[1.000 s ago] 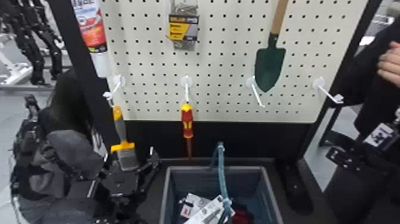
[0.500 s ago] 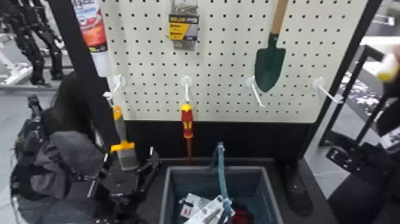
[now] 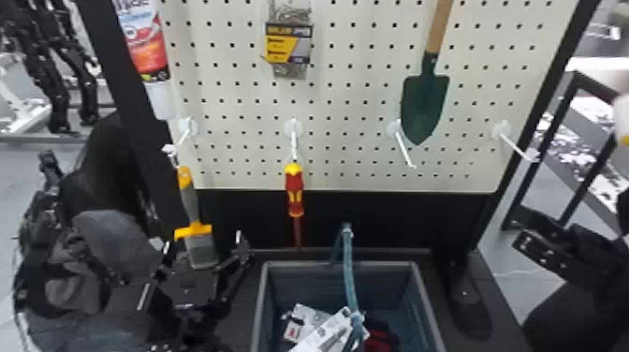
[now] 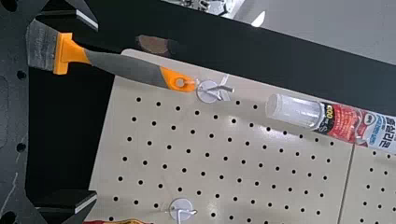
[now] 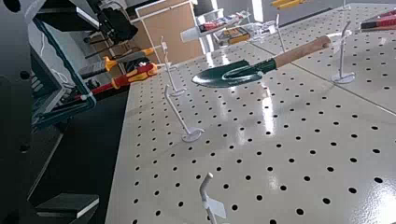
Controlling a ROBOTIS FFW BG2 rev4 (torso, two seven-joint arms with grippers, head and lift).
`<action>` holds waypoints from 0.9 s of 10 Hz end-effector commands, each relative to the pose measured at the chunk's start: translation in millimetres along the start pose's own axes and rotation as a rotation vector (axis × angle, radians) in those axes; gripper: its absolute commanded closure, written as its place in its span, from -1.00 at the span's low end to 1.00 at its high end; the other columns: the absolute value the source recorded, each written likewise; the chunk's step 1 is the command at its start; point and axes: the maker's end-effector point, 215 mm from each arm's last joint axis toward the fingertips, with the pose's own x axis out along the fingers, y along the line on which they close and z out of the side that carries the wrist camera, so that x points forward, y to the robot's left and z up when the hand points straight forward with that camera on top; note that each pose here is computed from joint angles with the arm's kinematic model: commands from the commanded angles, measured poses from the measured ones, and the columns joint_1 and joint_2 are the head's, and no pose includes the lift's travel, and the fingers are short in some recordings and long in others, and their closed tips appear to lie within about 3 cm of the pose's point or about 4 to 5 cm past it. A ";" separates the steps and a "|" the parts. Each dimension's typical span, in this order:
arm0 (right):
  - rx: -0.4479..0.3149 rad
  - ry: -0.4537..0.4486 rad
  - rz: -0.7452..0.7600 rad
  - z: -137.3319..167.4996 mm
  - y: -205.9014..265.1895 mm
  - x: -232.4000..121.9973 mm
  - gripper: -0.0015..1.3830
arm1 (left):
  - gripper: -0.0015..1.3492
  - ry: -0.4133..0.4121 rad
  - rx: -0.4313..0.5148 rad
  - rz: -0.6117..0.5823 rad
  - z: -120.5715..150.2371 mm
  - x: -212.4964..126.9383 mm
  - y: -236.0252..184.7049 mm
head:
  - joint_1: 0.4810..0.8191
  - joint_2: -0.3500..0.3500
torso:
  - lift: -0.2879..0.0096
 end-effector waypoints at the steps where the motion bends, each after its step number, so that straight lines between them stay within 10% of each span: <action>1: 0.000 0.000 0.000 0.0 0.0 0.0 -1.00 | -1.00 0.000 0.000 0.000 0.0 0.0 0.0 | -0.60 0.00 | 0.26; 9: 0.000 0.000 0.000 0.0 0.0 0.0 -1.00 | -1.00 0.000 0.000 0.000 0.0 0.0 0.0 | -0.60 0.00 | 0.26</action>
